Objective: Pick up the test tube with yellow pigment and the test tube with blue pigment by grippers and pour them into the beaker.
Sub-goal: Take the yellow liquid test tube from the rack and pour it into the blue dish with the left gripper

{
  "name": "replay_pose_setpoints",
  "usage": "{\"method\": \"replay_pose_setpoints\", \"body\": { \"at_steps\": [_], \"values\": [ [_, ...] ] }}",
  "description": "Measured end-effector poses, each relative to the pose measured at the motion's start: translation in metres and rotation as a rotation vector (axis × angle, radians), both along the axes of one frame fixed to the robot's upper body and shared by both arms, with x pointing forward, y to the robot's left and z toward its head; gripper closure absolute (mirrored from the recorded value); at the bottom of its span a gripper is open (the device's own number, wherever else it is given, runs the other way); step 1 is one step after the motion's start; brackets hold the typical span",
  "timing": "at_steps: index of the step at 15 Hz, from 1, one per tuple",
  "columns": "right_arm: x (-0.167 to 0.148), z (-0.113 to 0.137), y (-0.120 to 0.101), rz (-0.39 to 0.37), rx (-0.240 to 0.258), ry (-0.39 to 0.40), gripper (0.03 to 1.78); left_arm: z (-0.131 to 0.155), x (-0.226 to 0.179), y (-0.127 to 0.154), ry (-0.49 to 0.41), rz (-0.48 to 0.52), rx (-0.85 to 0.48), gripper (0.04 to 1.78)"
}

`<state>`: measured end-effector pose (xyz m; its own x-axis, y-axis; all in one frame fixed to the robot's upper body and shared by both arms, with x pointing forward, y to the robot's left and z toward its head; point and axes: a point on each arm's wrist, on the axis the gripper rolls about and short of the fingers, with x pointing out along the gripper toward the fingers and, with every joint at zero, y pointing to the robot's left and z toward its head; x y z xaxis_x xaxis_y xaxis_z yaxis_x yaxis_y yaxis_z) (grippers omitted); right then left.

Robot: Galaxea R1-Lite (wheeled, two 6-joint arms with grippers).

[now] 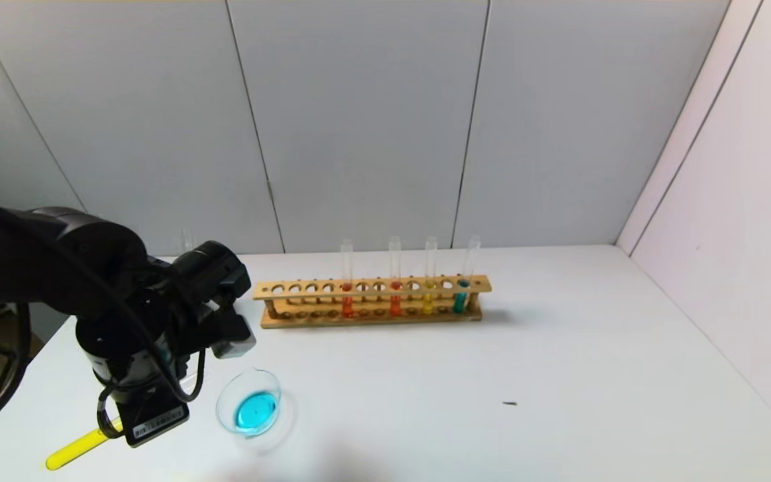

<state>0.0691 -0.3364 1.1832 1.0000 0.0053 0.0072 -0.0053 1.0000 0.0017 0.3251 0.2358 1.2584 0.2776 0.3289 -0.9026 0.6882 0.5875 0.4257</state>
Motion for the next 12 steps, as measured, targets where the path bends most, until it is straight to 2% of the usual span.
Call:
{"method": "replay_pose_setpoints", "body": {
  "at_steps": [6, 12],
  "values": [
    [0.0, 0.0, 0.0, 0.0, 0.0, 0.0, 0.07, -0.018, 0.018, -0.007, 0.09, -0.01, 0.096, 1.53],
    [0.0, 0.0, 0.0, 0.0, 0.0, 0.0, 0.07, -0.034, 0.028, -0.02, 0.163, -0.041, 0.134, 1.53]
  ]
}}
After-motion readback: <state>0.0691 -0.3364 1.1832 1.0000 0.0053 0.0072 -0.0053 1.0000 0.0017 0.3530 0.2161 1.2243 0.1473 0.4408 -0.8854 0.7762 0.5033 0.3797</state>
